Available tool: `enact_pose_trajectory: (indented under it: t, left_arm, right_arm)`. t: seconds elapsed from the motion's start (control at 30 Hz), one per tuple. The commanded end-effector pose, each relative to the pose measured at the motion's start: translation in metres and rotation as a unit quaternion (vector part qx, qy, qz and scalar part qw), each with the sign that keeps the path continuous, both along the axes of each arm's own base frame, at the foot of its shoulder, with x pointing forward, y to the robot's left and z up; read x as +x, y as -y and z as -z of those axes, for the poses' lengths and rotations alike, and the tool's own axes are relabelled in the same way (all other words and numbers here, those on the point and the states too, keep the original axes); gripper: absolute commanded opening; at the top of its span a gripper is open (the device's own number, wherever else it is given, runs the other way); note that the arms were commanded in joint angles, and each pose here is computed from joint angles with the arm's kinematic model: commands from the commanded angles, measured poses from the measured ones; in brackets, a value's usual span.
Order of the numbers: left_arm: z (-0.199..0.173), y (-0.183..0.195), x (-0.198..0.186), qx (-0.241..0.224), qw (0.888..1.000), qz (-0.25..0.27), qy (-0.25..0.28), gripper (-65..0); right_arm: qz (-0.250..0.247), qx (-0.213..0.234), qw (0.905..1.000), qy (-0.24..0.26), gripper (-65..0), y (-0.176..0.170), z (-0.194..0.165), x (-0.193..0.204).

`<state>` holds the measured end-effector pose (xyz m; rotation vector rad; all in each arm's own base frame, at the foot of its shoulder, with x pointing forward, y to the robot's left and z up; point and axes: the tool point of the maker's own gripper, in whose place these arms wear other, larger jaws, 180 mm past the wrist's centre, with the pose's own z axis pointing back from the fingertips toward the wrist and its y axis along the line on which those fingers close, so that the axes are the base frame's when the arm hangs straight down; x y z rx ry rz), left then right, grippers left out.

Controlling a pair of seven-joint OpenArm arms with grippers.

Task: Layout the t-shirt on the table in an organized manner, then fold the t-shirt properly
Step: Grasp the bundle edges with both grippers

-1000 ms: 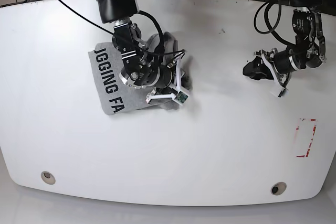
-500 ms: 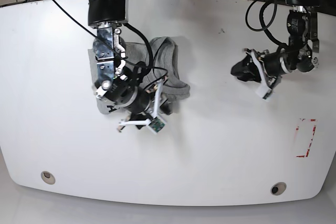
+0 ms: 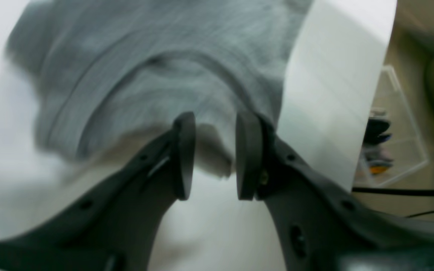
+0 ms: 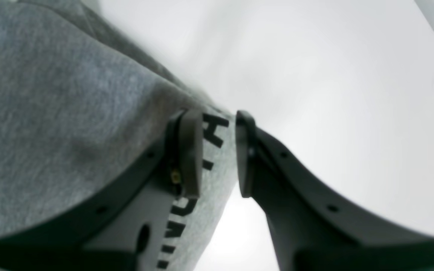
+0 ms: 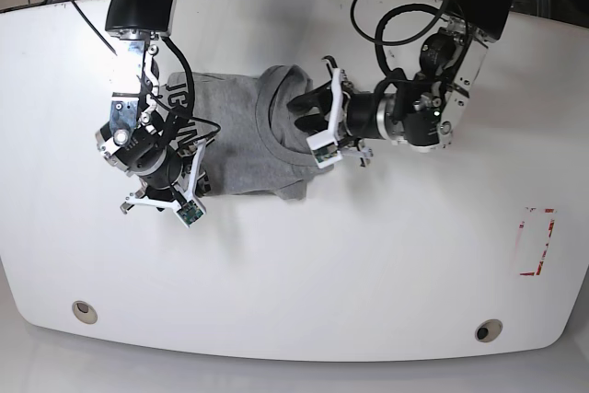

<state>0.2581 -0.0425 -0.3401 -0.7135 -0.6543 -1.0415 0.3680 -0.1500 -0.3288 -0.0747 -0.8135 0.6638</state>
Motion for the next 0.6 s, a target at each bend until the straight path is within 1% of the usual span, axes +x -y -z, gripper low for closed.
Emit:
enact_pose_trajectory:
  t: [0.0,0.13,0.23,0.3,0.4,0.57]
  left_arm:
    - [-0.019,0.025,0.002,-0.023,0.999,0.020,0.031,-47.8]
    - [-0.018,0.050,0.001,-0.017,0.998,0.027,0.057,-47.8]
    - [-0.010,0.061,0.000,-0.009,0.998,0.029,0.063,-47.8]
    - [0.007,0.066,-0.004,0.006,0.998,0.029,0.050,-47.8]
    - [0.030,0.065,-0.005,0.029,0.999,0.024,0.030,-47.8]
    - [0.077,0.050,-0.010,0.073,0.997,0.015,-0.016,-47.9]
  right_arm:
    - [0.007,0.003,0.9999,0.013,-53.0,0.009,-0.006,0.007]
    - [0.016,0.033,0.9993,0.006,-53.3,0.014,0.011,0.010]
    - [0.019,0.054,0.9983,-0.009,-53.3,0.014,0.030,0.009]
    - [0.021,0.071,0.9971,-0.021,-53.3,0.012,0.045,0.007]
    - [0.022,0.091,0.9953,-0.027,-53.3,0.013,0.060,0.006]
    - [0.025,0.106,0.9933,-0.040,-53.4,0.013,0.076,0.000]
